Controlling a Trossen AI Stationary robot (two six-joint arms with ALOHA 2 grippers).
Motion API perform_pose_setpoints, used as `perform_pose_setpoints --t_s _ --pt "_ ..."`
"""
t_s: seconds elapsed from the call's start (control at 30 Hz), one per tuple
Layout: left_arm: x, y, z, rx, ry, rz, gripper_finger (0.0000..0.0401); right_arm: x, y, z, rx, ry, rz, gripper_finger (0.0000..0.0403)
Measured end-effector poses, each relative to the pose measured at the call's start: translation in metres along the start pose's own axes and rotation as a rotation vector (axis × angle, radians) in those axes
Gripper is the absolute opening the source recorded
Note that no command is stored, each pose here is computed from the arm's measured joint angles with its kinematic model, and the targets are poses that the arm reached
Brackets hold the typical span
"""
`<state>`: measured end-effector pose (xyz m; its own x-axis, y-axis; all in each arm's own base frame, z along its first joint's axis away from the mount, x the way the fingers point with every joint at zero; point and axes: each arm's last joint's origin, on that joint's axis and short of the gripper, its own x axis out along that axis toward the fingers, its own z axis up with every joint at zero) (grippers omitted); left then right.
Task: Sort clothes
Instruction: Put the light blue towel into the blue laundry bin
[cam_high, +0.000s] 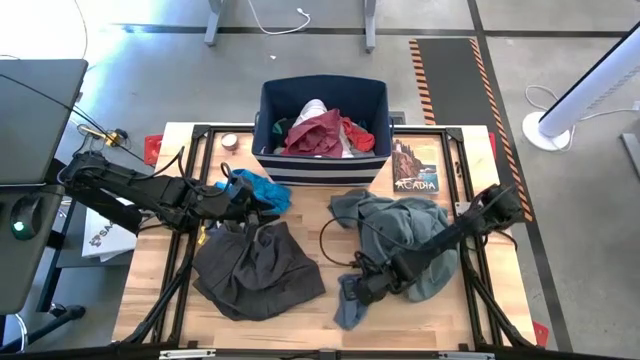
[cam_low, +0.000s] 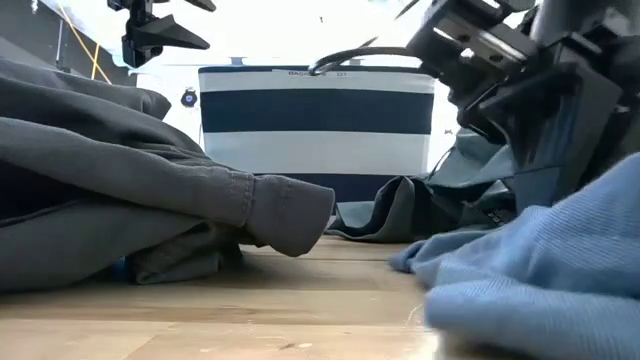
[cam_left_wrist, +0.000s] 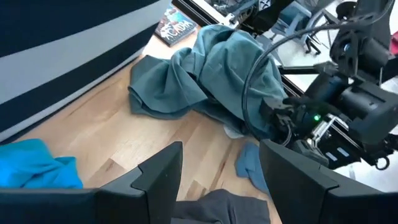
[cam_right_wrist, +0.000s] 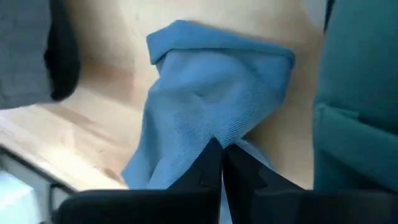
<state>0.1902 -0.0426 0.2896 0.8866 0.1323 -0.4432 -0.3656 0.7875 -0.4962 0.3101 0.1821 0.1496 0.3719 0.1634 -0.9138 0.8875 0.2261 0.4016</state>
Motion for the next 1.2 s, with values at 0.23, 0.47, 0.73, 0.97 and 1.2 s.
perform_pose_setpoints --t_s 0.23,0.47,0.73,0.97,1.2 --pt "0.000 0.001 0.001 -0.009 -0.019 0.021 0.0209 -0.029 0.002 0.032 -0.098 -0.042 -0.039 0.0001" --pt "0.000 0.001 0.001 -0.027 -0.020 0.022 0.0209 -0.075 -0.004 0.066 -0.137 -0.177 -0.063 0.0000" --pt "0.000 0.001 0.001 -0.047 -0.044 0.043 0.0209 -0.124 0.007 0.106 -0.149 -0.372 0.152 0.0000" --pt "0.000 -0.005 0.008 -0.075 -0.109 -0.017 0.0209 -0.151 0.037 0.128 -0.233 -0.500 0.503 0.0000" --pt "0.004 -0.021 0.022 -0.002 -0.254 -0.152 0.0209 -0.175 0.059 0.141 -0.322 -0.581 0.812 0.0000"
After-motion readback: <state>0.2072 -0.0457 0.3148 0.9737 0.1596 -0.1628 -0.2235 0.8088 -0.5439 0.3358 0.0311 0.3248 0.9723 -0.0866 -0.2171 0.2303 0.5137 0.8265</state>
